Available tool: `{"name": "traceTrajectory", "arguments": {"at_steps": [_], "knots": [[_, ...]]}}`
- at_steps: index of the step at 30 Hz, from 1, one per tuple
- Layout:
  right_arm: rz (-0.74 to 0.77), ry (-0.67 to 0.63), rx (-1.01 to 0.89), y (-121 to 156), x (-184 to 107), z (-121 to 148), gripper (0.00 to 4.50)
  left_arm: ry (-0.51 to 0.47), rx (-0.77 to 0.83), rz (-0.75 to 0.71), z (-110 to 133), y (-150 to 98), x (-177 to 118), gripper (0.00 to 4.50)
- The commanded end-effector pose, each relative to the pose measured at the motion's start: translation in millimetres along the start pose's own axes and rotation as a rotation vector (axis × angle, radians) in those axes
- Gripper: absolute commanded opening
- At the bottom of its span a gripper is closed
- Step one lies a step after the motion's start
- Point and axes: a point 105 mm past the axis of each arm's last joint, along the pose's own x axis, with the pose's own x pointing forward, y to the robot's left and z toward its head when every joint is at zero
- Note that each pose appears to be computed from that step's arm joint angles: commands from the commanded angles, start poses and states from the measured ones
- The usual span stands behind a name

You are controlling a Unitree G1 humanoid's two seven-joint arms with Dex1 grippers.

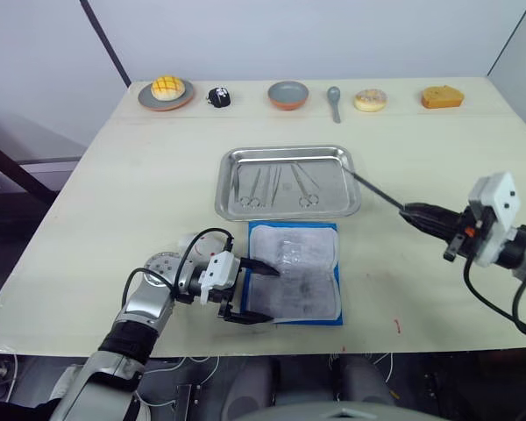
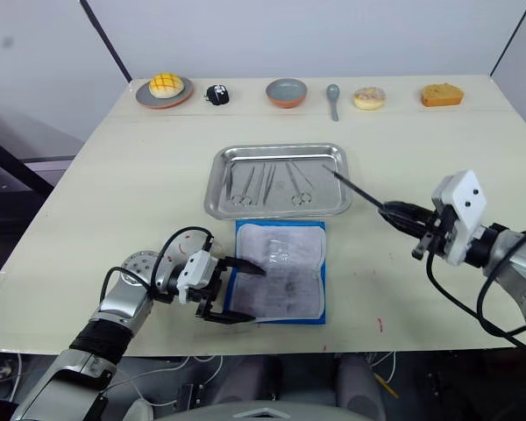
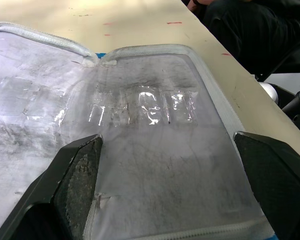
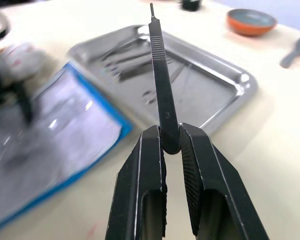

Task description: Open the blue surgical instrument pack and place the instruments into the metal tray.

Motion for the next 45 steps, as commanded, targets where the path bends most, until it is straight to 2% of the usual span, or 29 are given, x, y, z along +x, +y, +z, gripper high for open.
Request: {"name": "traceTrajectory", "arguments": {"at_steps": [1, 9, 21, 34, 45], "knots": [[-0.053, 0.007, 0.020, -3.3, 15.0, 4.8, 0.14, 0.063, -0.114, -0.025, -25.6, -13.7, 5.5, 4.50], [-0.195, 0.063, 0.073, -17.1, 70.6, 3.6, 0.14, 0.065, -0.111, -0.017, -25.1, -13.0, 5.3, 4.50], [-0.290, 0.236, 0.110, -23.7, 132.9, -5.9, 0.14, 0.064, -0.113, -0.011, -24.9, -14.0, 5.8, 4.50], [-0.302, 0.310, 0.140, -21.4, 172.4, -28.9, 0.14, 0.061, -0.116, -0.008, -25.2, -16.0, 7.3, 4.50], [-0.327, 0.333, 0.151, -26.3, 179.9, -38.5, 0.14, 0.060, -0.118, -0.011, -25.6, -17.2, 7.6, 4.50]]}}
